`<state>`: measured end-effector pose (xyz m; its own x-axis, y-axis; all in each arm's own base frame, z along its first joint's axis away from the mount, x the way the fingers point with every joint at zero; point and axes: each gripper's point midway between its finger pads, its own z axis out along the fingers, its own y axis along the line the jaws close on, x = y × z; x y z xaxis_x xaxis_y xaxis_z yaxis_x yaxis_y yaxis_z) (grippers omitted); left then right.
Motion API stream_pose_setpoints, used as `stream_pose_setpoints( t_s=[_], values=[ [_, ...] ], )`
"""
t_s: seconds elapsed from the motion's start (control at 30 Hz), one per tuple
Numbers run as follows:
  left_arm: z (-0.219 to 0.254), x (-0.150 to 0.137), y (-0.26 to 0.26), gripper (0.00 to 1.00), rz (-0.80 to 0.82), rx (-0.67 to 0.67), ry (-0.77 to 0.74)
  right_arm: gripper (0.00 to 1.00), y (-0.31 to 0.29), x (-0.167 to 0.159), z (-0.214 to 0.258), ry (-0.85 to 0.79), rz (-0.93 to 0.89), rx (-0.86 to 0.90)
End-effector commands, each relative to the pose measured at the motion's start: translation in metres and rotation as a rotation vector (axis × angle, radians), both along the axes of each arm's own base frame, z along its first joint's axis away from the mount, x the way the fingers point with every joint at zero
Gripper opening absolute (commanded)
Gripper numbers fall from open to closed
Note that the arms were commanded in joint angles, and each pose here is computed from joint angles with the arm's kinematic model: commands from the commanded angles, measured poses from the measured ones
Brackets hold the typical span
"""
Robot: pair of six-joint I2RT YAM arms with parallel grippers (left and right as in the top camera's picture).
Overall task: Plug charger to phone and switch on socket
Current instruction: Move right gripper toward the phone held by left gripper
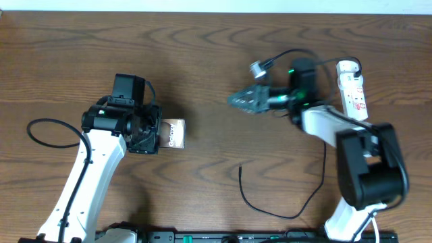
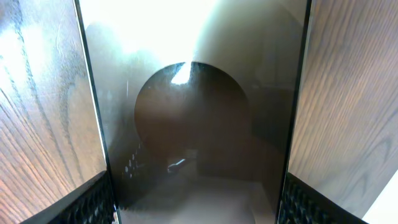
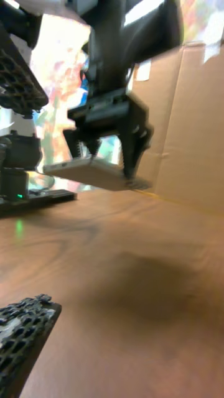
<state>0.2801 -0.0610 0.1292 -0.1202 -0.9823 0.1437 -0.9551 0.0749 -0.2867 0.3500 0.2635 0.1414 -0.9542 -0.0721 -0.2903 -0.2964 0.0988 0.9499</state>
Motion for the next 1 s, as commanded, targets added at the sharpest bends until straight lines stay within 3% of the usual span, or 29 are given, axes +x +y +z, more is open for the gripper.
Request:
stream_pose_setpoints(
  t_s=[0.0,0.33,0.97],
  values=[
    [0.005,0.001,-0.002,0.07,0.070,-0.032,0.002,0.93,0.047,-0.026,-0.013,0.081,0.083,-0.029],
    [0.003,-0.002,0.001,0.07,0.086,-0.015,0.016,0.94,0.113,-0.065,-0.022,0.004,0.119,-0.088],
    [-0.006,-0.007,-0.014,0.07,0.091,-0.008,0.060,0.92,0.125,-0.073,-0.025,-0.010,0.117,-0.104]
  ],
)
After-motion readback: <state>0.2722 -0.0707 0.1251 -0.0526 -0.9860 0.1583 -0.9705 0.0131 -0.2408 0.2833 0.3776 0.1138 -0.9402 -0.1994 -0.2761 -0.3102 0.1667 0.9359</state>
